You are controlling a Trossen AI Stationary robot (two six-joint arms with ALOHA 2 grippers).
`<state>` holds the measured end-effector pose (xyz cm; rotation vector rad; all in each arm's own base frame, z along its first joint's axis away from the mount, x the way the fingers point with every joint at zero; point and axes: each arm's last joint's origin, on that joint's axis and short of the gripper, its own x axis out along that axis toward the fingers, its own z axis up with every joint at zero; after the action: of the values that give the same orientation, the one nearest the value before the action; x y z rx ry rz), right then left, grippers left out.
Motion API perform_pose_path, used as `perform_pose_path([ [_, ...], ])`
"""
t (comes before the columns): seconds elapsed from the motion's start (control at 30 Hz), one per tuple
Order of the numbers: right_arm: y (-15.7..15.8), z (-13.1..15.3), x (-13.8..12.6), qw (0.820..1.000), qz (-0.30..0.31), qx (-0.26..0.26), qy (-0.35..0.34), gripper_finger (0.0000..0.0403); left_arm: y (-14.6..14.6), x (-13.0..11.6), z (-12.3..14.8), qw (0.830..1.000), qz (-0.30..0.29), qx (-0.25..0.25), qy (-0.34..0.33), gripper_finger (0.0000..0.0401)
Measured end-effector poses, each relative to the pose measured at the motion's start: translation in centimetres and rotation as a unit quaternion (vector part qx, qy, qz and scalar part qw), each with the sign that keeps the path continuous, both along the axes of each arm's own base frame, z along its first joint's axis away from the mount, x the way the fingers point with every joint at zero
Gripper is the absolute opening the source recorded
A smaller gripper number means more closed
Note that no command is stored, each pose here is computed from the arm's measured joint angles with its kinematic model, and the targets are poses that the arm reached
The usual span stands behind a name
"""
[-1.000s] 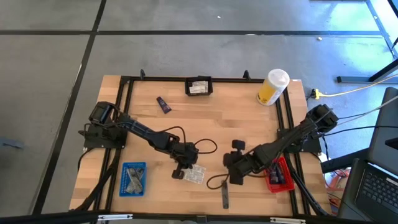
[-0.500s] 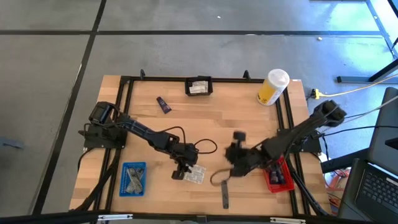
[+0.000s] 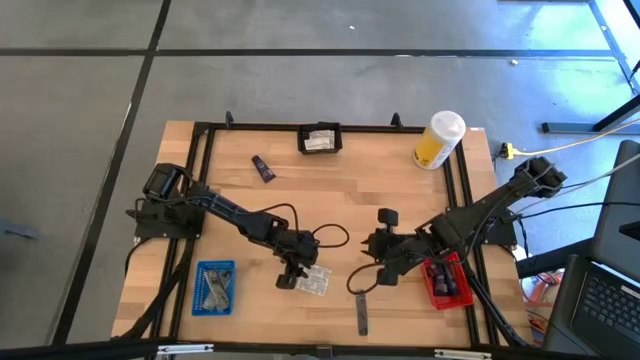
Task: Pick & Place Travel size toiletries
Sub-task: Put the white bandage into the black bin
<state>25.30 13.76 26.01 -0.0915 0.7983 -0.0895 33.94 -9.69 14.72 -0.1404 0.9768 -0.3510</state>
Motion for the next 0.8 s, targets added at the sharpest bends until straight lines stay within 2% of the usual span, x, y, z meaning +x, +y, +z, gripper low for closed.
perform_pose_path([
  [0.37, 0.39, -0.14, -0.12, 0.997, 0.044, 0.051, 0.031, 0.0080, 0.10, 0.04, 0.01, 1.000, 0.002, 0.001, -0.001, 0.0128],
  [0.8, 0.41, -0.14, -0.10, 0.997, 0.045, 0.053, 0.031, 0.0061, 0.09, 0.04, 0.02, 1.000, 0.002, 0.002, -0.001, 0.0127],
])
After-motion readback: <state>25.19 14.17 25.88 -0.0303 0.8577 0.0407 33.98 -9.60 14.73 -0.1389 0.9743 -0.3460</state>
